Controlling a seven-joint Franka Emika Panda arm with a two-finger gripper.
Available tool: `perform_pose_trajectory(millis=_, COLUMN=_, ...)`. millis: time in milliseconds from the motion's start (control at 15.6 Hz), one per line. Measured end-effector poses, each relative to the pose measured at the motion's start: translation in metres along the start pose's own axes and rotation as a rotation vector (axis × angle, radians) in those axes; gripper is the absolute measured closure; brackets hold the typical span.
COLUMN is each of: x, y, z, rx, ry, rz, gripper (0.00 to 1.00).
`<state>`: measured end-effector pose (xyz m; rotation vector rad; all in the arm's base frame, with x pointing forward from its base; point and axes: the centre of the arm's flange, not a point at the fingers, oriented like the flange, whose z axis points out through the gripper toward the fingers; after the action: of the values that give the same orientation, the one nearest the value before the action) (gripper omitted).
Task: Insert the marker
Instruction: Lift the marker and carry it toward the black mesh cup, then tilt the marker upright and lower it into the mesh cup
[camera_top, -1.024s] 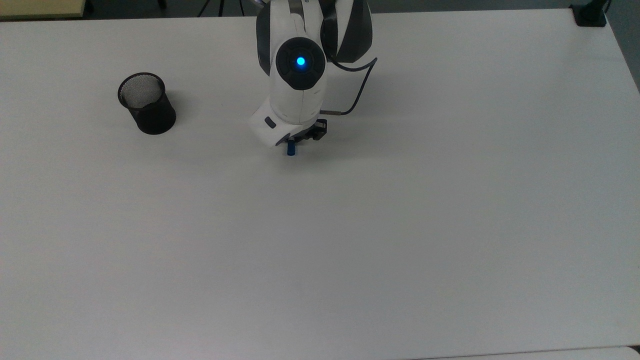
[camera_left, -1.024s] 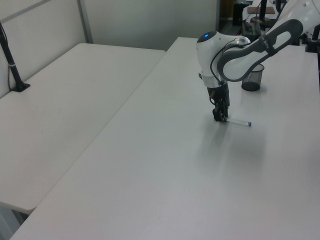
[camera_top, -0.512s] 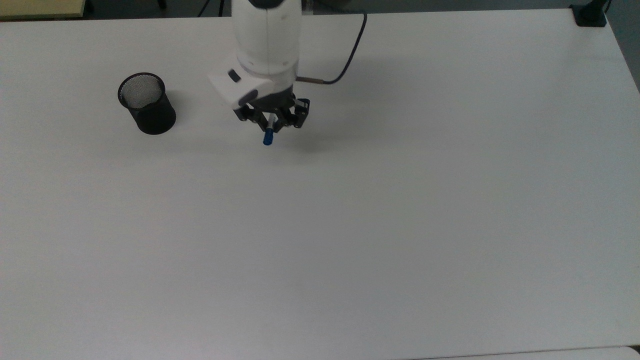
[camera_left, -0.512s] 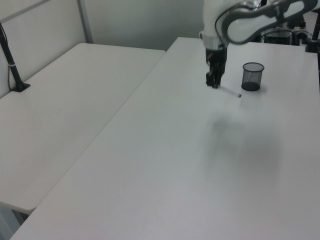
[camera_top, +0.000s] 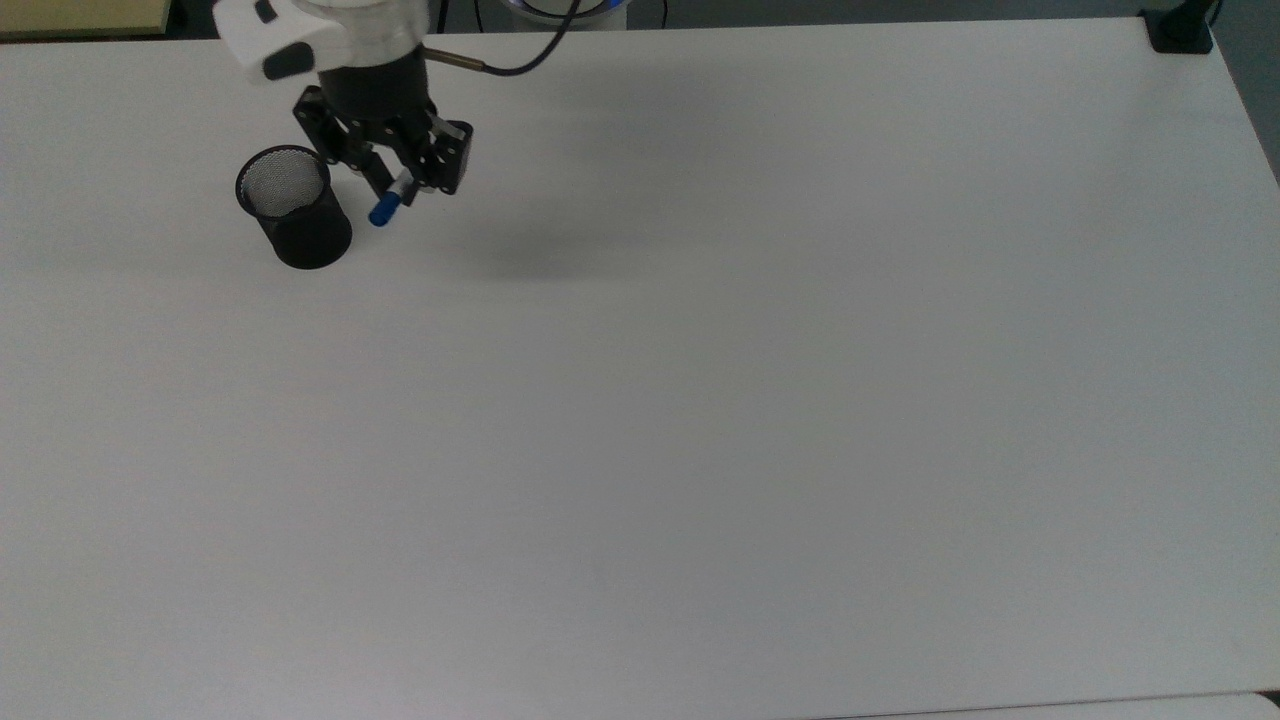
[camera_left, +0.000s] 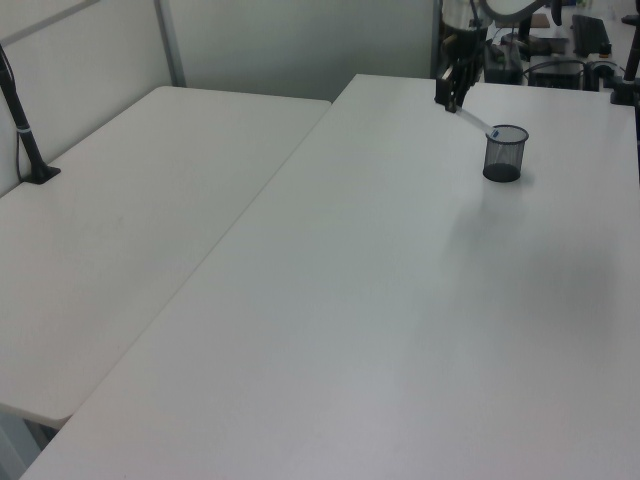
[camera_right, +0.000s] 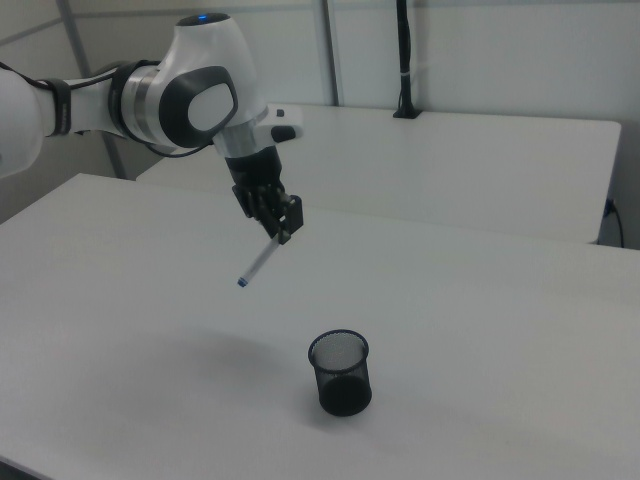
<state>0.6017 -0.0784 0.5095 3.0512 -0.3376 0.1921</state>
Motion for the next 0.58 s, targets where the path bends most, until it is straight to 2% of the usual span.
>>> perform_pose_trajectory(millis=320, x=-0.007, y=0.052, z=-0.011, rx=-0.002, ry=0.108, rz=0.015, gripper=0.77)
perform_pose_trajectory(millis=576, x=-0.008, y=0.088, z=0.003, rx=-0.015, ry=0.181, rz=0.029, gripper=0.77)
